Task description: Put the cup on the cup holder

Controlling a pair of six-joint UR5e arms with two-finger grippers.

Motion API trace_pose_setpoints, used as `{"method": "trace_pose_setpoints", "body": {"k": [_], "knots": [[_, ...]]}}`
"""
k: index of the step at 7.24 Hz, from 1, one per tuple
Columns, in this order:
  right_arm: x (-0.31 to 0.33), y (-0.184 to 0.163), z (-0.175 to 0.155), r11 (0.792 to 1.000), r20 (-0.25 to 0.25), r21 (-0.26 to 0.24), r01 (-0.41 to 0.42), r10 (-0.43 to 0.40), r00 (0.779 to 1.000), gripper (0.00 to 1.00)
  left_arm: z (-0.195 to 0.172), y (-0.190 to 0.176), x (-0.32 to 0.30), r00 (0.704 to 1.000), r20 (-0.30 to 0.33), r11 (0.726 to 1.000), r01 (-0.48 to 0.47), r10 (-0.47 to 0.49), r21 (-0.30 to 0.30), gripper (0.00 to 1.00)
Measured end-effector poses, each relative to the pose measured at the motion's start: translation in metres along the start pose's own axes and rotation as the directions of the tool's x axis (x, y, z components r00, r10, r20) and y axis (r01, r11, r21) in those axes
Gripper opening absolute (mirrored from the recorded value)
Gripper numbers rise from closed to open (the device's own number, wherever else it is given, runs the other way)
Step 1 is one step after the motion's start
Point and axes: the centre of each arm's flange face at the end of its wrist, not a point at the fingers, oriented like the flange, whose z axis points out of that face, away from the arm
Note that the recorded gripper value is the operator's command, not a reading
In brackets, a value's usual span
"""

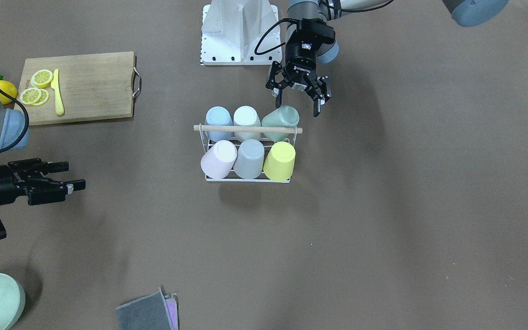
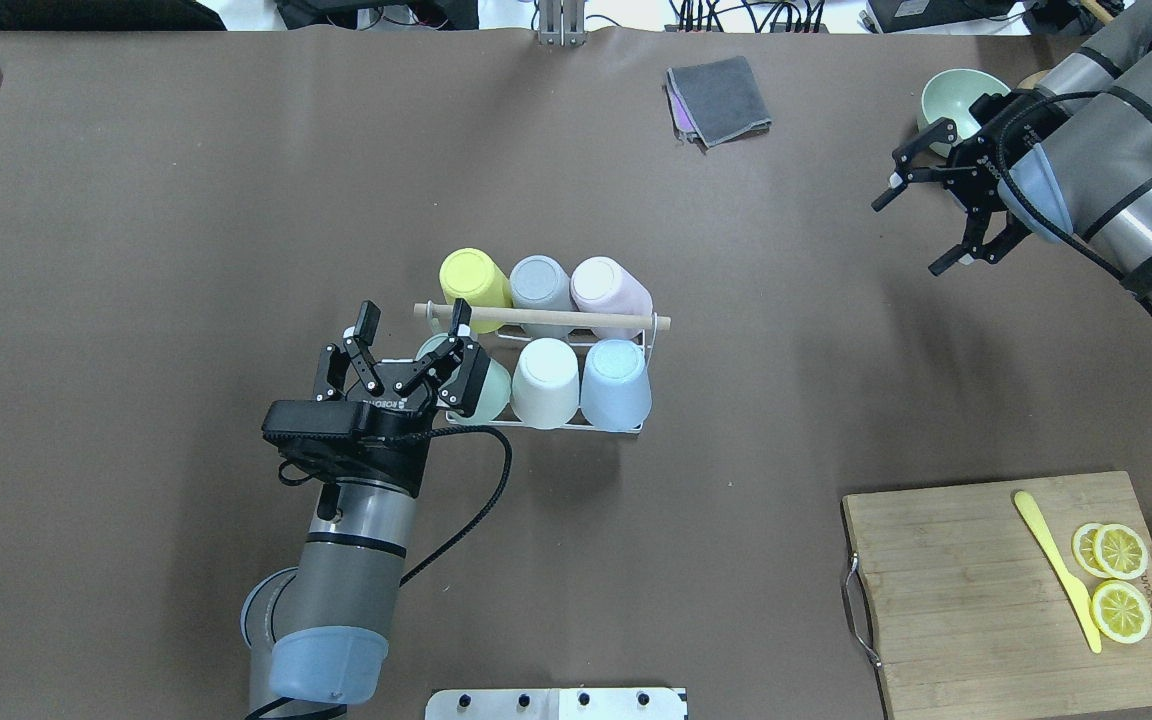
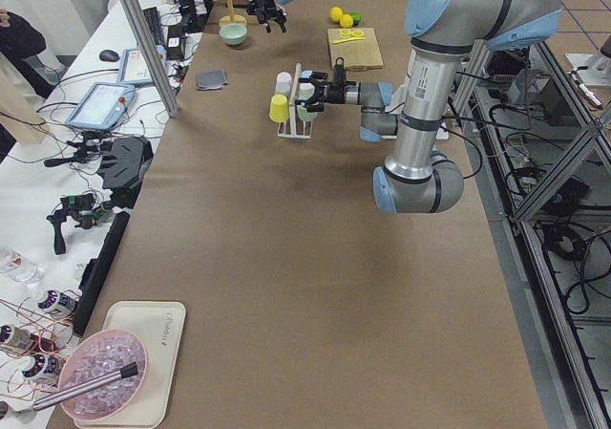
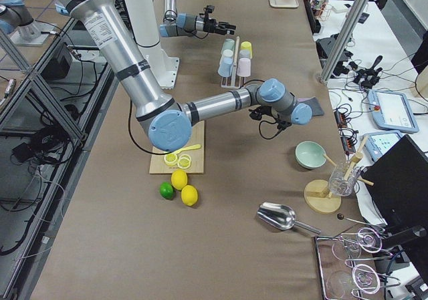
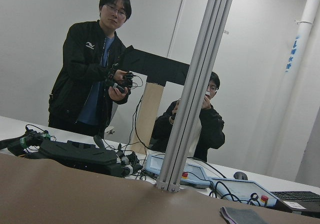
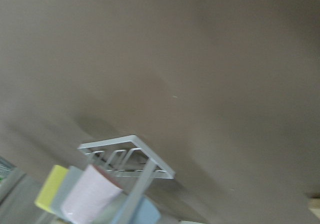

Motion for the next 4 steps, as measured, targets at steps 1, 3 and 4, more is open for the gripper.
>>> {"method": "trace_pose_setpoints", "body": {"k": [1,3,4], "knots": [[0.01,0.019,0.001,0.994,-0.205,0.034,0.103,-0.094,0.974,0.99,0.019,-0.025,-0.008,1.0,0.006,1.0,0.0,0.0,0.028,0.98],[0.05,0.047,-0.004,0.934,-0.502,0.087,0.347,-0.259,0.825,0.99,0.079,-0.097,-0.034,0.998,-0.045,0.998,-0.052,0.054,0.044,0.98],[0.069,0.069,-0.007,0.874,-0.588,0.103,0.475,-0.332,0.738,0.99,0.119,-0.134,-0.059,0.993,-0.079,0.995,-0.088,0.091,0.04,0.98]]}}
